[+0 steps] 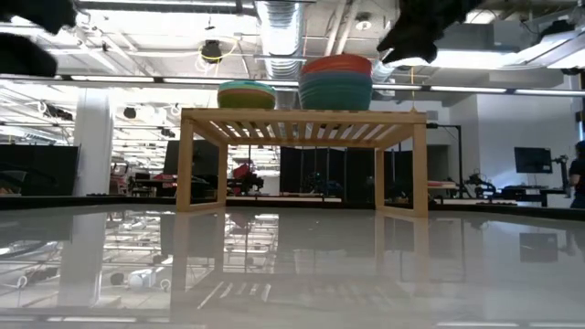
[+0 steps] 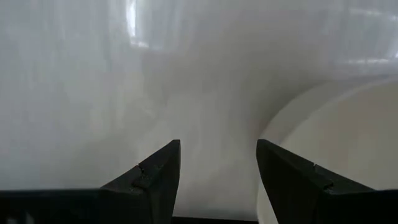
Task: Place and stack bowls onto a shelf
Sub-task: Stack the white bowl on top of the orange bowl
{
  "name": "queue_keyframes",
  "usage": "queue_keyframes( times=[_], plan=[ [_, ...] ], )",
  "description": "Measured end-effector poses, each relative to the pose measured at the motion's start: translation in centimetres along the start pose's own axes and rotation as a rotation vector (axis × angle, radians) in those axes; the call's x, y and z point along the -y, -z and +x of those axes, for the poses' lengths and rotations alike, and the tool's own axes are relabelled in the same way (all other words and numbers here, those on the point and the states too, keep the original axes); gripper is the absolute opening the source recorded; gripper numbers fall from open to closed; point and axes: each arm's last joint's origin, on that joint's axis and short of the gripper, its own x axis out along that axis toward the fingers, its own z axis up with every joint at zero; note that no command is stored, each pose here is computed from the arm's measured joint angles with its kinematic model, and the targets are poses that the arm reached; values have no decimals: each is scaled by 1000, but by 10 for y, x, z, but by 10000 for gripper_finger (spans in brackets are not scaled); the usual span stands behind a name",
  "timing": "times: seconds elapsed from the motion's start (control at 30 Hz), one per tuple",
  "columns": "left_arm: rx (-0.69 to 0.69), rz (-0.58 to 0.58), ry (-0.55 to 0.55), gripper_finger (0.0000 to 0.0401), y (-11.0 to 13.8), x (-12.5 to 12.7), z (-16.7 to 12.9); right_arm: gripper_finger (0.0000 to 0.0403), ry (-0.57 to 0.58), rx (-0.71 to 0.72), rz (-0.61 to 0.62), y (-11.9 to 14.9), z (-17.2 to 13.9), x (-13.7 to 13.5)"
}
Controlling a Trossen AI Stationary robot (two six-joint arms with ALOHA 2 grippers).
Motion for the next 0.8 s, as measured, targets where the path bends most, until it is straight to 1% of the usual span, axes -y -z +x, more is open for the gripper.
queue_keyframes(
  times=[0.07,0.17,0.27,0.4,0.53,0.6,0.7,0.8],
  plan=[
    [-17,-8,10,194,4,0,7,215,-6,-20,17,11,2,-1],
    [-63,1,61,194,9,2,16,214,-9,-44,34,22,4,-1],
    [-103,11,108,183,12,2,22,214,-3,-53,36,26,6,-1],
    [-143,14,87,149,15,-3,24,214,31,-39,36,25,6,1],
    [-199,-6,-3,113,17,-11,17,214,34,-23,35,24,6,1],
    [-214,-19,-22,100,18,-13,11,214,33,-21,35,24,6,0],
    [-180,-24,22,85,18,-11,-2,214,35,-30,35,25,6,1],
    [-80,-31,112,75,16,-4,-11,214,35,-37,35,25,6,0]
  ],
)
